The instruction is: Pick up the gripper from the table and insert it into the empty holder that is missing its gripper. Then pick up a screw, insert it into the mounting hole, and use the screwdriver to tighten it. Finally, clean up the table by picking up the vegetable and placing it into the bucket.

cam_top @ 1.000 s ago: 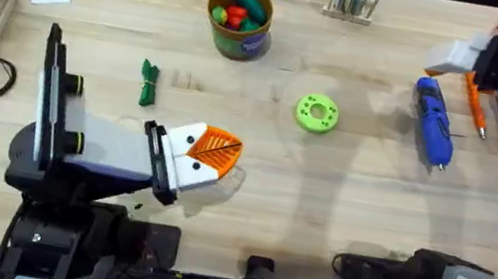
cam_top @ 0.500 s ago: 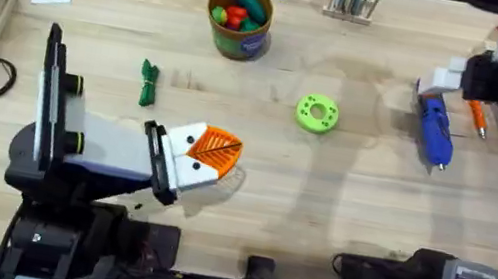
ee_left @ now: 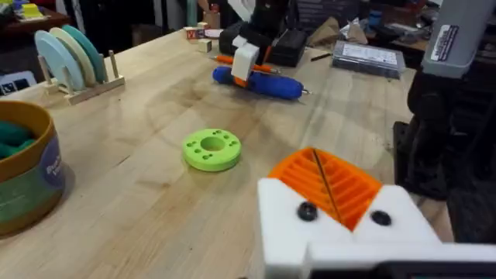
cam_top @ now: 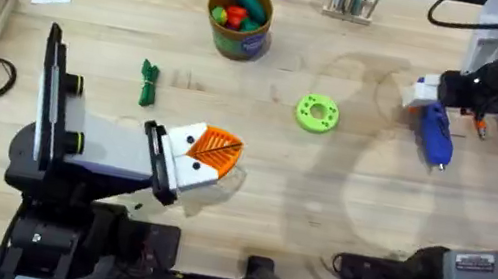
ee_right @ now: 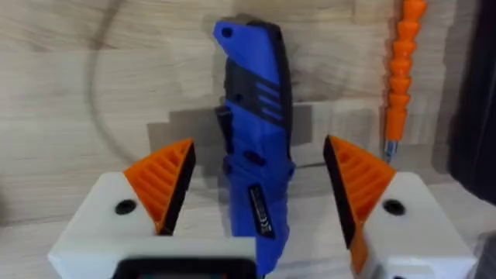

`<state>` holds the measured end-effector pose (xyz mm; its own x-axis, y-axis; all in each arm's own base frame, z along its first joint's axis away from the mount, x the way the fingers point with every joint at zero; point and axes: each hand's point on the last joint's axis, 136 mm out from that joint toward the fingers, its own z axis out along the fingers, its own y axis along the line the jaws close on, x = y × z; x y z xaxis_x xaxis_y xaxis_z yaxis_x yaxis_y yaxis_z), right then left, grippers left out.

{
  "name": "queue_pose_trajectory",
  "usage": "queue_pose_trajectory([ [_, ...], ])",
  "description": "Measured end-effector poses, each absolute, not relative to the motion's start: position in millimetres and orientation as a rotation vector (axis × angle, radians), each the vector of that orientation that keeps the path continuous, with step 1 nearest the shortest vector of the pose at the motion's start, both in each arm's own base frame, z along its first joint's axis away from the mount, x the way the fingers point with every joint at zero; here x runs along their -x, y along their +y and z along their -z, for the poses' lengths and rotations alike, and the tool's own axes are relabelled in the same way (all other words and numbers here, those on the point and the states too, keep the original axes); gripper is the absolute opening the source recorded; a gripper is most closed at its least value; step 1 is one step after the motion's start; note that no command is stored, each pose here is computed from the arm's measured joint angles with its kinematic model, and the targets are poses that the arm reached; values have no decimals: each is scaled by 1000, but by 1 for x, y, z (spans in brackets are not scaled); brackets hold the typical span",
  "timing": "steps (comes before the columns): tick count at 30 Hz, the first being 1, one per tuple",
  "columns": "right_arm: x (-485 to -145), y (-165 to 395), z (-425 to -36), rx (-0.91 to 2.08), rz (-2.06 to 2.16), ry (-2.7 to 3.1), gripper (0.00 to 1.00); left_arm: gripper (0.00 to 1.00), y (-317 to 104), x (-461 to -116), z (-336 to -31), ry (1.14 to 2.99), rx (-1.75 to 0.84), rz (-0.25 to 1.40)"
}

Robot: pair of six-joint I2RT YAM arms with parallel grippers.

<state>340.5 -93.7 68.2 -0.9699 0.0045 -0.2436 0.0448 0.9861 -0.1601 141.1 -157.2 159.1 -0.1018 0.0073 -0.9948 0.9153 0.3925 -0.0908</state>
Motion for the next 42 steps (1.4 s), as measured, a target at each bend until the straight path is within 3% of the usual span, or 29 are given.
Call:
queue_pose_trajectory([
  [27, -354, -104, -41, 36, 174, 2890, 959, 5, -157, -141, -159, 1465, -877, 960],
  [29, -354, -103, -40, 39, 167, 2893, 855, 6, -157, -141, -159, 1464, -877, 960],
  [30, -354, -102, -39, 42, 160, 2894, 755, 5, -157, -141, -159, 1465, -877, 960],
  [35, -354, -102, -37, 54, 166, 2899, 86, 5, -157, -141, -159, 1464, -877, 960],
  [37, -354, -103, -37, 46, 167, 2900, 19, 5, -157, -141, -159, 1464, -877, 960],
  [42, -353, -103, -37, 46, 167, 2901, 23, 5, -157, -141, -159, 1465, -877, 960],
])
